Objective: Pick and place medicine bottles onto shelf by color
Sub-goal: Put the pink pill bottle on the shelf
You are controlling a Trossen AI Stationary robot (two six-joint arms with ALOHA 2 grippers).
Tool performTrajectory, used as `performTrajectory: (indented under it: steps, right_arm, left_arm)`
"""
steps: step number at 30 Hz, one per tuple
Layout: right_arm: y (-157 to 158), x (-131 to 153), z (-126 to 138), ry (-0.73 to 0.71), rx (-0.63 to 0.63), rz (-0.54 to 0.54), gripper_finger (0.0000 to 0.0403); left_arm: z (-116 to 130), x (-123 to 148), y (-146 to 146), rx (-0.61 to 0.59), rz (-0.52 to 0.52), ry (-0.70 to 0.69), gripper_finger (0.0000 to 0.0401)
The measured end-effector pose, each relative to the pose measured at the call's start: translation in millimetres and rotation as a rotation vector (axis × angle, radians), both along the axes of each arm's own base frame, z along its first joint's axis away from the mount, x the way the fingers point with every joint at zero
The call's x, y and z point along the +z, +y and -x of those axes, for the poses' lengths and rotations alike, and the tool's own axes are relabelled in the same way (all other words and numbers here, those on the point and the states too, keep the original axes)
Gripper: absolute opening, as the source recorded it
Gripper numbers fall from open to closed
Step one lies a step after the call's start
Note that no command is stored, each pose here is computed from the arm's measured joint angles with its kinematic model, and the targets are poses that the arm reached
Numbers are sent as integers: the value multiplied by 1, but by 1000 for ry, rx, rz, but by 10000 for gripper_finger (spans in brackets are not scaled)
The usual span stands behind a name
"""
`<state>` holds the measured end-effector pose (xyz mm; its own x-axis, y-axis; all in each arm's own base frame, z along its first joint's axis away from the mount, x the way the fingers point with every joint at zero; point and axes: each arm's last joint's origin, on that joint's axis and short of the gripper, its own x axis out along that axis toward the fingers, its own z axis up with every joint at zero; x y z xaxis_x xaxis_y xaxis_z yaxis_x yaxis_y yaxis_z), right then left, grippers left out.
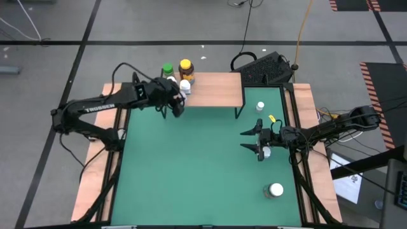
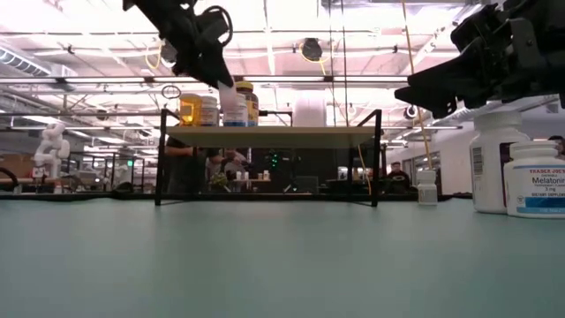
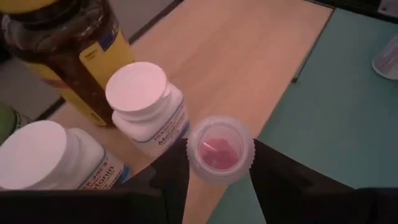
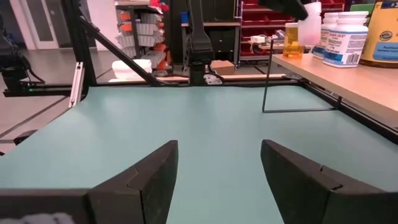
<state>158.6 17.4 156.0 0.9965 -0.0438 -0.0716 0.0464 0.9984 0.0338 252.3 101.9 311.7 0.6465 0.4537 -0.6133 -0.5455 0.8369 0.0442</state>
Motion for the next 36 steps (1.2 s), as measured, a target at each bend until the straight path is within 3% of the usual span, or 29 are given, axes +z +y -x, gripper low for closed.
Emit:
performTrajectory:
  steps: [22,36]
  right_arm:
    - [0,-1,0,10,0,1,226]
    - [0,-1,0,10,-1,-2,226]
  left_arm:
    - [-20,-25,11,9,39,62,151]
    - [-17,-24,18,72,32,44,229]
